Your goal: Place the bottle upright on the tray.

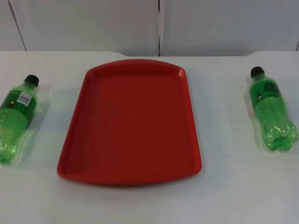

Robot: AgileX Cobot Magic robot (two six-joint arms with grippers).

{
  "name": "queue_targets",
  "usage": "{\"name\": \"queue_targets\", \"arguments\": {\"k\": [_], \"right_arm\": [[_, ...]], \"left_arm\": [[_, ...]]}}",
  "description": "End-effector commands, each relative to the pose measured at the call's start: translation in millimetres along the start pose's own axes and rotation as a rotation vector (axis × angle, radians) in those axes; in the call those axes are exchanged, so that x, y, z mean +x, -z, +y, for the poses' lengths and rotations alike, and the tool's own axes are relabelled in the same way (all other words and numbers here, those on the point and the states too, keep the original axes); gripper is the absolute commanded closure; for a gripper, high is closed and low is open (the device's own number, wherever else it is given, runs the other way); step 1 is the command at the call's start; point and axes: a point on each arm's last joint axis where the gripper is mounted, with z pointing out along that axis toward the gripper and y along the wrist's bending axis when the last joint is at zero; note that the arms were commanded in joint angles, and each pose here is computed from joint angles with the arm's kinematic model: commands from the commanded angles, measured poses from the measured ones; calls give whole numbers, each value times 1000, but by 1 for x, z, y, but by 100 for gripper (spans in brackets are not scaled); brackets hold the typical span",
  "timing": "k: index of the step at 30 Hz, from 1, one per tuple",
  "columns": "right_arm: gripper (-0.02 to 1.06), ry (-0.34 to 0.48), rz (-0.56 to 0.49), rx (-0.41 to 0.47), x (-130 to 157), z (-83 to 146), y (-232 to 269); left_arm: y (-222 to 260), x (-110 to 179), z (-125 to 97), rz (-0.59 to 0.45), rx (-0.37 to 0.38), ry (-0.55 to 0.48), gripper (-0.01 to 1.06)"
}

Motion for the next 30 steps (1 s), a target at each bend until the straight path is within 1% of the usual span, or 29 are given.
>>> {"name": "queue_targets", "arguments": {"k": [1,2,5,6,9,12,14,18,20,24,25,30], "right_arm": [[0,-7,57,4,-20,0,-25],[0,-7,57,4,-20,0,-25],[0,-8,161,6,-29,0,-53],[0,-8,161,6,-29,0,-53],[0,-1,255,6,-28,0,-80],[0,1,298,6,-26,-1,-93],[0,1,305,6,-26,-1,-96],[0,24,294,3,-27,-1,-97],[0,24,292,3,-27,-1,-97],[0,24,283,3,-28,-1,-97],[0,24,283,3,-28,-1,-97],[0,24,277,3,-28,-1,-97]], "left_arm": [[-10,-9,-1,19,16,18,0],[-10,-9,-1,19,16,18,0],[-24,-17,0,59,15,24,0],[-24,-17,0,59,15,24,0],[-39,-26,1,114,15,30,0],[-56,-36,2,181,14,34,0],[-60,-39,2,191,13,35,0],[-83,-52,3,266,15,43,0],[-90,-55,3,282,14,45,0],[-118,-71,5,317,5,28,0],[-118,-71,5,317,5,28,0],[-159,-95,10,360,-18,-6,0]]}}
